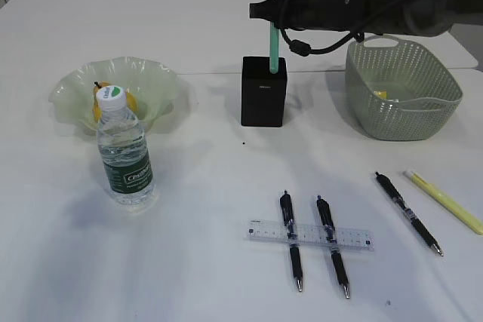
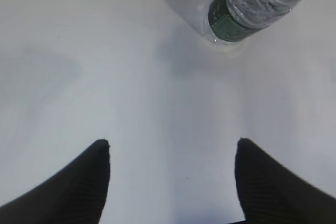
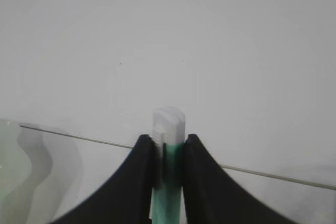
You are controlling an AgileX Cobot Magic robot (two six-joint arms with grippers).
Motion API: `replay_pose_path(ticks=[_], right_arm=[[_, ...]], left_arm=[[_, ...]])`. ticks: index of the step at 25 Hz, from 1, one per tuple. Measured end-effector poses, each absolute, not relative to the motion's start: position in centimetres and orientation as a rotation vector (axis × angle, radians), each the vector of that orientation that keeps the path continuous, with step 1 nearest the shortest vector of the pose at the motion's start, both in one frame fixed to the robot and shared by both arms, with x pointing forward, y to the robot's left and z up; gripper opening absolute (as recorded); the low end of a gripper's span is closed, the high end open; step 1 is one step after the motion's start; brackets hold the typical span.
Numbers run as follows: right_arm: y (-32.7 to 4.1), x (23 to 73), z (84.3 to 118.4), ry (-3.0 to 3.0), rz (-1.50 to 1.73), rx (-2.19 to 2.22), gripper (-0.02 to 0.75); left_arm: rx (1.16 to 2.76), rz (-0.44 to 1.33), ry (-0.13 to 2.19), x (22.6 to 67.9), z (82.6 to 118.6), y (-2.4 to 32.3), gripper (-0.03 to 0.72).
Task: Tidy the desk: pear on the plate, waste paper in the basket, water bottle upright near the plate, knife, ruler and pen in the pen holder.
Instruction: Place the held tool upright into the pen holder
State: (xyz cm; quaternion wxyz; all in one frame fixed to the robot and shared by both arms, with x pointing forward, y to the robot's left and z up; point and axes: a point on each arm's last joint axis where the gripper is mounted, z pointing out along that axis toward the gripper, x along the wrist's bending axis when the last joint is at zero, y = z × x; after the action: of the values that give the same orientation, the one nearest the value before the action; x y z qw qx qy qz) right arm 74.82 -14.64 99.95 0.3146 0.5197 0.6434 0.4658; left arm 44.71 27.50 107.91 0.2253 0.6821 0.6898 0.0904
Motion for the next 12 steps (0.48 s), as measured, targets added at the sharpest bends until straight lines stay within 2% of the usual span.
replay_pose_path(ticks=[12], right_arm=[[-13.6,75.0,97.1,1.739,1.207,1.402,0.121]], left_arm=[[1.878,0.254,1.9,44.8,107.9,27.5,0.522]])
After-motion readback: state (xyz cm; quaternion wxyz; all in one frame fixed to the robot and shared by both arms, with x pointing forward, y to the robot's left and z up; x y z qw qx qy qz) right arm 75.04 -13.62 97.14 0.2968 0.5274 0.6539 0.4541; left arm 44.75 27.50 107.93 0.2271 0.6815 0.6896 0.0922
